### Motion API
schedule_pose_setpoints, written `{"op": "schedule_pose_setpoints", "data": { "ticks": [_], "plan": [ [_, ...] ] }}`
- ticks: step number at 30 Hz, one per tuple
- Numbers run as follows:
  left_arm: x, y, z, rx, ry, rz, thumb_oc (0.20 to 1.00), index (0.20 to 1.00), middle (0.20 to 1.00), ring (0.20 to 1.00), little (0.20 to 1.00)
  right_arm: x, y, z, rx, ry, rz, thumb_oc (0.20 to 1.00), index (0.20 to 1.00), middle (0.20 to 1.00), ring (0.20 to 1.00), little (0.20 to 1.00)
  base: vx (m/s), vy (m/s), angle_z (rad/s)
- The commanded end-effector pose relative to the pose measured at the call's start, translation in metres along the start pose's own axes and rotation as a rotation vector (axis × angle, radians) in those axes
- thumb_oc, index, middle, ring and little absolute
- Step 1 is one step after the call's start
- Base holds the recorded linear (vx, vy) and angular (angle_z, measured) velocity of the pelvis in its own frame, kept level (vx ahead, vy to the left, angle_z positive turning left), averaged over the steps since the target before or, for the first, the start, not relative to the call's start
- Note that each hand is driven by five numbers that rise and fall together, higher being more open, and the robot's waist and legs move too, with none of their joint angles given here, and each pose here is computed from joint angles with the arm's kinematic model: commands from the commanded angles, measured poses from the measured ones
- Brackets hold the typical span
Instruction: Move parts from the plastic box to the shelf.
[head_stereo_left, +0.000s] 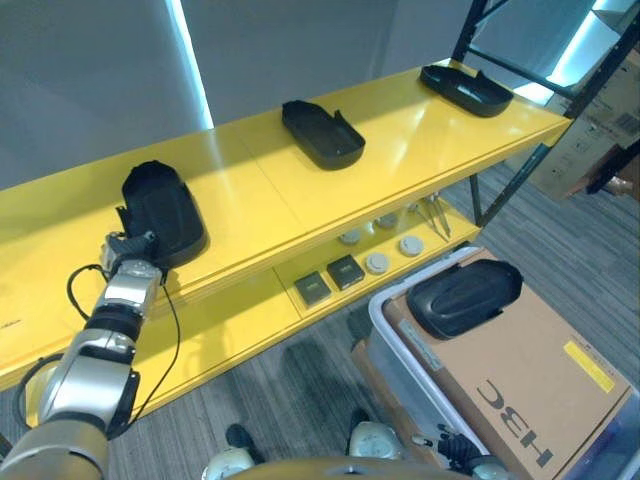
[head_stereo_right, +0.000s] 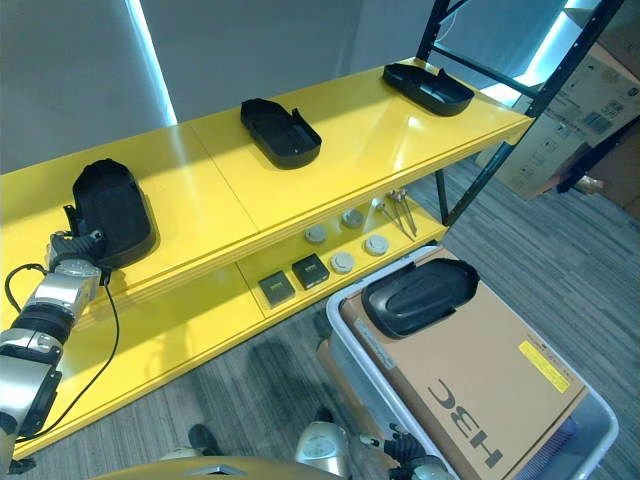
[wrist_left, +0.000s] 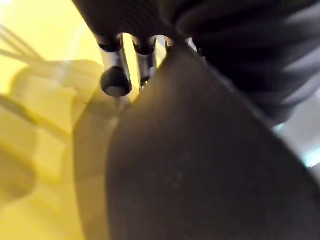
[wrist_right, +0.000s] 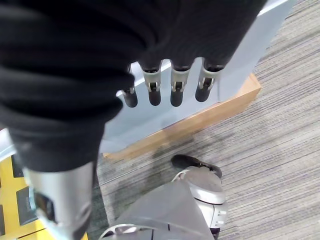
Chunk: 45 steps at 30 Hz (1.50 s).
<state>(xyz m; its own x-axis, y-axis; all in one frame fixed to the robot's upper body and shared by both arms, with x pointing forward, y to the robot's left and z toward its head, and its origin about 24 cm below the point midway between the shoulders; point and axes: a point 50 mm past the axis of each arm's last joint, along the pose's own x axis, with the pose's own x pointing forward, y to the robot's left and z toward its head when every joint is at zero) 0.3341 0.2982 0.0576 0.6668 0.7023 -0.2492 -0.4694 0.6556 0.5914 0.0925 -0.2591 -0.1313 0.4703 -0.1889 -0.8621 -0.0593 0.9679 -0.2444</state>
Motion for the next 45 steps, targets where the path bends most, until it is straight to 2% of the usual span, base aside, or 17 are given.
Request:
{"op": "schedule_pose_setpoints", "data": {
  "ticks": [1,5,8,9,14,17,21,22,23,24,27,28,34,40,45],
  "plan": [
    [0.009,0.027,0.038,-0.082,-0.132,0.088,1.000,1.000,1.000,1.000,1.000,0.001,0.010,0.011,-0.043,-0.057,0.045,1.000,1.000,1.000,1.000,1.000,0.00,0.000,0.00],
    [0.004,0.033,0.050,-0.115,-0.229,0.089,1.000,1.000,1.000,1.000,1.000,0.000,0.012,0.012,-0.057,-0.058,0.046,1.000,1.000,1.000,1.000,1.000,0.00,0.008,0.00],
    [-0.004,0.041,0.060,-0.222,-0.345,0.131,1.000,1.000,1.000,1.000,1.000,0.000,0.013,0.012,-0.073,-0.058,0.037,1.000,1.000,1.000,1.000,1.000,0.00,0.036,0.02],
    [-0.014,0.054,0.066,-0.284,-0.443,0.145,1.000,1.000,1.000,1.000,1.000,-0.001,0.014,0.008,-0.083,-0.048,0.016,1.000,1.000,1.000,1.000,1.000,0.01,0.032,0.02],
    [-0.040,0.076,0.065,-0.341,-0.608,0.124,1.000,1.000,1.000,1.000,1.000,-0.001,0.010,-0.003,-0.049,-0.008,-0.027,1.000,1.000,1.000,1.000,1.000,-0.03,0.030,0.09],
    [-0.058,0.095,0.058,-0.346,-0.711,0.063,1.000,1.000,1.000,1.000,1.000,-0.003,0.008,-0.010,-0.032,0.016,-0.046,1.000,1.000,1.000,1.000,1.000,0.00,0.032,0.17],
    [-0.089,0.105,0.052,-0.353,-0.873,-0.180,1.000,1.000,1.000,1.000,1.000,-0.005,0.007,-0.017,-0.034,0.041,-0.051,1.000,1.000,1.000,1.000,1.000,-0.01,0.038,0.21],
    [-0.095,0.102,0.047,-0.369,-0.883,-0.256,0.922,0.922,0.922,0.922,0.922,-0.005,0.008,-0.018,-0.044,0.043,-0.047,1.000,1.000,1.000,1.000,1.000,-0.01,0.018,0.20],
    [-0.097,0.101,0.045,-0.369,-0.885,-0.283,0.743,0.743,0.743,0.743,0.743,-0.006,0.008,-0.019,-0.045,0.043,-0.046,1.000,1.000,1.000,1.000,1.000,-0.01,0.019,0.20],
    [-0.101,0.095,0.041,-0.378,-0.874,-0.356,0.200,0.200,0.200,0.200,0.200,-0.006,0.008,-0.020,-0.045,0.046,-0.043,1.000,1.000,1.000,1.000,1.000,0.00,0.015,0.11],
    [-0.109,0.077,0.033,-0.437,-0.851,-0.518,0.200,0.200,0.200,0.200,0.200,-0.005,0.010,-0.023,-0.039,0.051,-0.047,1.000,1.000,1.000,1.000,1.000,0.00,0.005,0.03],
    [-0.115,0.063,0.029,-0.479,-0.828,-0.626,0.200,0.200,0.200,0.200,0.200,-0.004,0.011,-0.024,-0.038,0.055,-0.050,1.000,1.000,1.000,1.000,1.000,0.00,-0.002,0.04],
    [-0.132,0.027,0.026,-0.596,-0.786,-0.852,0.200,0.200,0.200,0.200,0.200,-0.002,0.009,-0.027,-0.053,0.063,-0.054,1.000,1.000,1.000,1.000,1.000,-0.01,-0.011,-0.04],
    [-0.109,-0.013,0.014,-0.604,-0.637,-0.755,0.200,0.200,0.200,0.200,0.200,-0.001,0.007,-0.028,-0.130,0.083,-0.027,1.000,1.000,1.000,1.000,1.000,0.03,-0.030,-0.10],
    [-0.101,-0.026,0.014,-0.586,-0.598,-0.716,0.200,0.200,0.200,0.200,0.200,-0.001,0.008,-0.032,-0.160,0.094,-0.018,1.000,1.000,1.000,1.000,1.000,0.03,-0.020,-0.17]
  ]
}}
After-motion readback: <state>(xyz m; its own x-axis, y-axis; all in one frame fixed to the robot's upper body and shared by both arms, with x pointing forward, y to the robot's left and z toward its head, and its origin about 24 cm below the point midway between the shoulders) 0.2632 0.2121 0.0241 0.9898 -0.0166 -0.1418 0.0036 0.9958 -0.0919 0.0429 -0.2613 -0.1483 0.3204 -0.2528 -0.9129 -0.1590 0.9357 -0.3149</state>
